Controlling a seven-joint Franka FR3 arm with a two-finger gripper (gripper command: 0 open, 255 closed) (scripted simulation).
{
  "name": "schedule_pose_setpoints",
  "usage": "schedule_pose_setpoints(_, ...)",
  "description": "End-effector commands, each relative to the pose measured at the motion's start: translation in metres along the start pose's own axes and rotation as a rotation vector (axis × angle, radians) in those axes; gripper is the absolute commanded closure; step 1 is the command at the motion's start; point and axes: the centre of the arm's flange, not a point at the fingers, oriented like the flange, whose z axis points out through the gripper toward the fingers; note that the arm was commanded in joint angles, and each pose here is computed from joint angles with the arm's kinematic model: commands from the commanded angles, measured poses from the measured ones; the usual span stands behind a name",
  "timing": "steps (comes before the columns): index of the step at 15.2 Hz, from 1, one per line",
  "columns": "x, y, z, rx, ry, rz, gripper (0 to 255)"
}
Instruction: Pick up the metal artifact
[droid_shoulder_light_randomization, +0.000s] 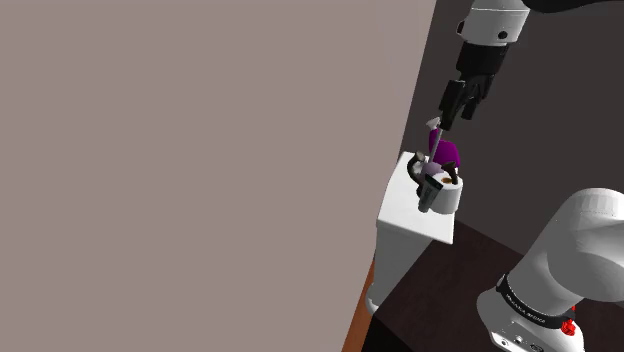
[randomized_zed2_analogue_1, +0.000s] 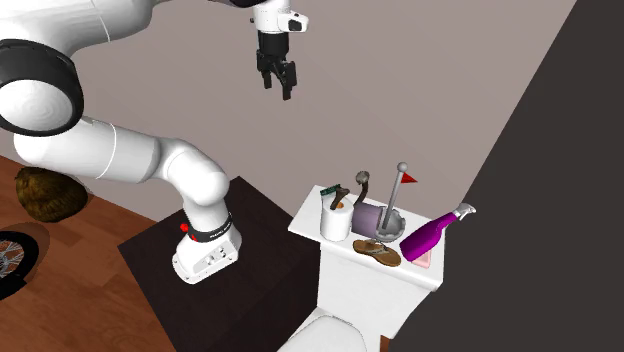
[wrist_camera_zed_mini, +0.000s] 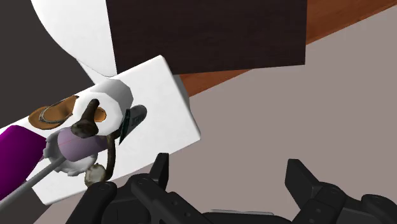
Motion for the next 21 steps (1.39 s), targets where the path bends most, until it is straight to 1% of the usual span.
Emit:
schedule_pose_setpoints(1,0.0,0.0,0.0,0.0,0.0,0.0,0)
schedule_pose_setpoints(11,0.041,0.091,0.082,0.018,0.088,-0.033,0)
schedule_pose_setpoints(21,0.092,0.18,0.161,0.036,0.175,-0.066,0)
